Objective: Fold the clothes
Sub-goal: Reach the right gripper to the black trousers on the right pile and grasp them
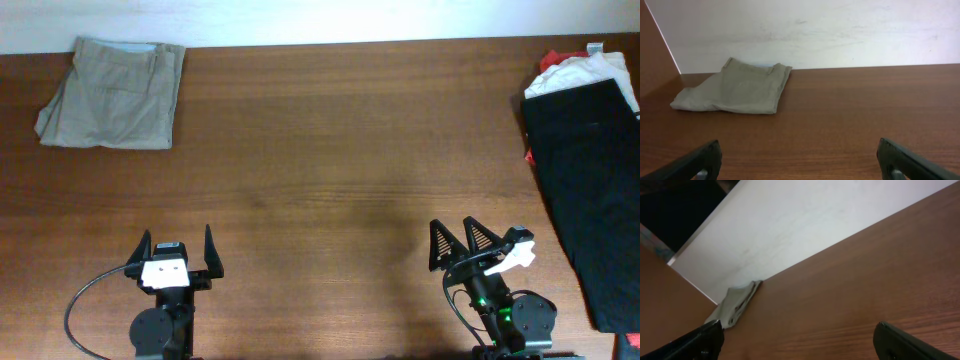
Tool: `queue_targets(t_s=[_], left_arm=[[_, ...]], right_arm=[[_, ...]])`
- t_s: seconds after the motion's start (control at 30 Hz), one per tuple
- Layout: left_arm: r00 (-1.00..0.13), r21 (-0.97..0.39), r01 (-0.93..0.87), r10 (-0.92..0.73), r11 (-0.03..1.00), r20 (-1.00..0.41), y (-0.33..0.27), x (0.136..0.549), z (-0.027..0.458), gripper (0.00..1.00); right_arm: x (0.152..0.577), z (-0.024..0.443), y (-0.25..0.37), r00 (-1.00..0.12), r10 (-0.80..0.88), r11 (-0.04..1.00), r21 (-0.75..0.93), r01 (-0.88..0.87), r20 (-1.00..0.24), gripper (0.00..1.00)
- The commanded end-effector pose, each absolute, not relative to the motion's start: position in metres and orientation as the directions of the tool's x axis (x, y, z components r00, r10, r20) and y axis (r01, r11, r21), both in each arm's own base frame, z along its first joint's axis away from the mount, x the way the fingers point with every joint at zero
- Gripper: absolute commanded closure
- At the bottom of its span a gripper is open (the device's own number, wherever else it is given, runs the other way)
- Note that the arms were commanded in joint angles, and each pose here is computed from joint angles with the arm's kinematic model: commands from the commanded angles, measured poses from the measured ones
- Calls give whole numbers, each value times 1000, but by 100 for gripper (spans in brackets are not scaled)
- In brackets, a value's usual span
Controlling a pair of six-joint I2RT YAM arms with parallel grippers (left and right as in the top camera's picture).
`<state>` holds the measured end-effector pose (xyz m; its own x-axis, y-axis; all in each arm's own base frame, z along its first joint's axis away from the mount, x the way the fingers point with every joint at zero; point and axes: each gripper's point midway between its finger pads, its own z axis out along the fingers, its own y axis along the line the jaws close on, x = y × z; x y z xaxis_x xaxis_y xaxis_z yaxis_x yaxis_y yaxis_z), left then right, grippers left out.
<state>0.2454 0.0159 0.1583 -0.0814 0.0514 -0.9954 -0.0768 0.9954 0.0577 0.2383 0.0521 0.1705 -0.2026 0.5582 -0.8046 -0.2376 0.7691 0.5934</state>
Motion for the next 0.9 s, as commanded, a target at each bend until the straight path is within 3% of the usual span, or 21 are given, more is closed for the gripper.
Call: queue_targets(t_s=[0.0, 0.33, 0.5, 0.6, 0.7, 0.87], left_arm=[[-82, 72, -66, 67, 995, -994, 15, 245, 157, 1], [-83, 73, -66, 67, 995, -994, 15, 245, 157, 1], [-82, 72, -66, 67, 995, -994, 15, 245, 157, 1], [-82, 72, -66, 67, 995, -994, 15, 245, 157, 1], [-83, 73, -66, 67, 995, -994, 15, 246, 157, 1], [-83, 72, -66, 67, 995, -994, 15, 246, 157, 1]], right_arm=[[236, 171, 58, -221, 568, 748, 609, -263, -793, 1], [238, 176, 53, -186, 574, 757, 604, -251, -797, 1], [231, 239, 48, 47, 576, 766, 519, -380, -816, 1], [231, 241, 47, 60, 578, 767, 516, -380, -814, 1], [236, 230, 39, 45, 585, 777, 544, -316, -810, 1], [242, 227, -6, 122, 526, 850, 526, -40, -841, 1]])
